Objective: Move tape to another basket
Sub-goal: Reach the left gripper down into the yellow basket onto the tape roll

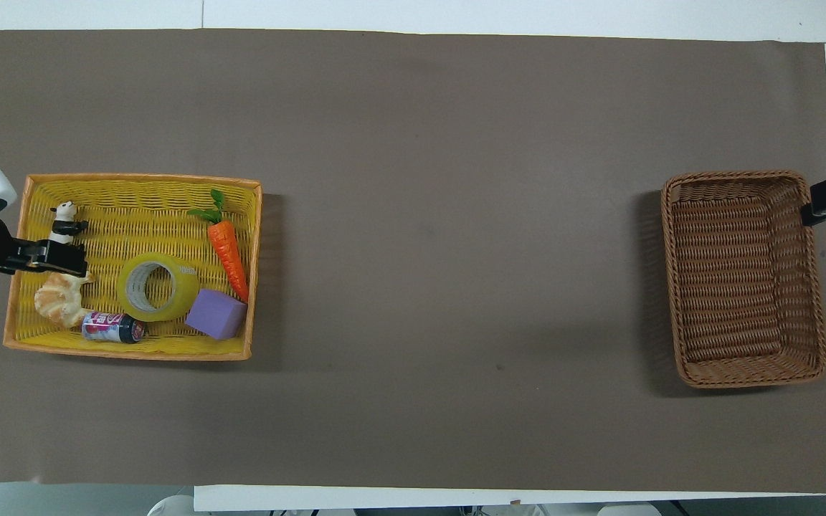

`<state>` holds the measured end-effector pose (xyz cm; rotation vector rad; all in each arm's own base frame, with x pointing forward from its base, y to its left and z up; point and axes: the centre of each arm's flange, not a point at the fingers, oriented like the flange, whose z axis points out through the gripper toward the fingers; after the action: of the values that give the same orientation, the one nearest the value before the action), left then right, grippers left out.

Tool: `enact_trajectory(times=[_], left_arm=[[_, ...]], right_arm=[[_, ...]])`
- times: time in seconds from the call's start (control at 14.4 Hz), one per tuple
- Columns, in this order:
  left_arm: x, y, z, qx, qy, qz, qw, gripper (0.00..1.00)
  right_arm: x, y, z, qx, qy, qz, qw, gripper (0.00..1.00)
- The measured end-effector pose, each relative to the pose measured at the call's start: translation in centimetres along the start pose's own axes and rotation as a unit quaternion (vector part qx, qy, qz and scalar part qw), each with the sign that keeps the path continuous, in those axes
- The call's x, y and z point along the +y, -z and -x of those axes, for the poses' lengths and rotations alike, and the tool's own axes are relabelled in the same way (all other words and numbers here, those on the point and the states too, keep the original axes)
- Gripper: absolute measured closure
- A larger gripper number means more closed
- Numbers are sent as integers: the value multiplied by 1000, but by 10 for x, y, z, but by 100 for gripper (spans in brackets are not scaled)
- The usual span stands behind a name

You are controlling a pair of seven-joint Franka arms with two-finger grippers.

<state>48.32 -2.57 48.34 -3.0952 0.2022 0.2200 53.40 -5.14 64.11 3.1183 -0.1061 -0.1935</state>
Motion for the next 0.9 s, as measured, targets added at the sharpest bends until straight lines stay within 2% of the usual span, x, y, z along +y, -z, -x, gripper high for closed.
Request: enact_trajectory(times=[0.28, 0.63, 0.76, 0.83, 0.9], left_arm=[[12, -62, 15, 2, 20, -4, 1000, 0], [12, -104, 10, 12, 45, -1, 999, 0], [12, -116, 2, 21, 60, 1, 998, 4], [12, -121, -1, 20, 63, 2, 998, 11], [12, -125, -2, 18, 65, 3, 998, 12]], right_arm=[[0, 0, 0, 0, 0, 0, 1000, 0], [0, 0, 0, 0, 0, 0, 1000, 0], [0, 0, 0, 0, 0, 0, 1000, 0], [0, 0, 0, 0, 0, 0, 1000, 0], [0, 0, 0, 0, 0, 0, 1000, 0]])
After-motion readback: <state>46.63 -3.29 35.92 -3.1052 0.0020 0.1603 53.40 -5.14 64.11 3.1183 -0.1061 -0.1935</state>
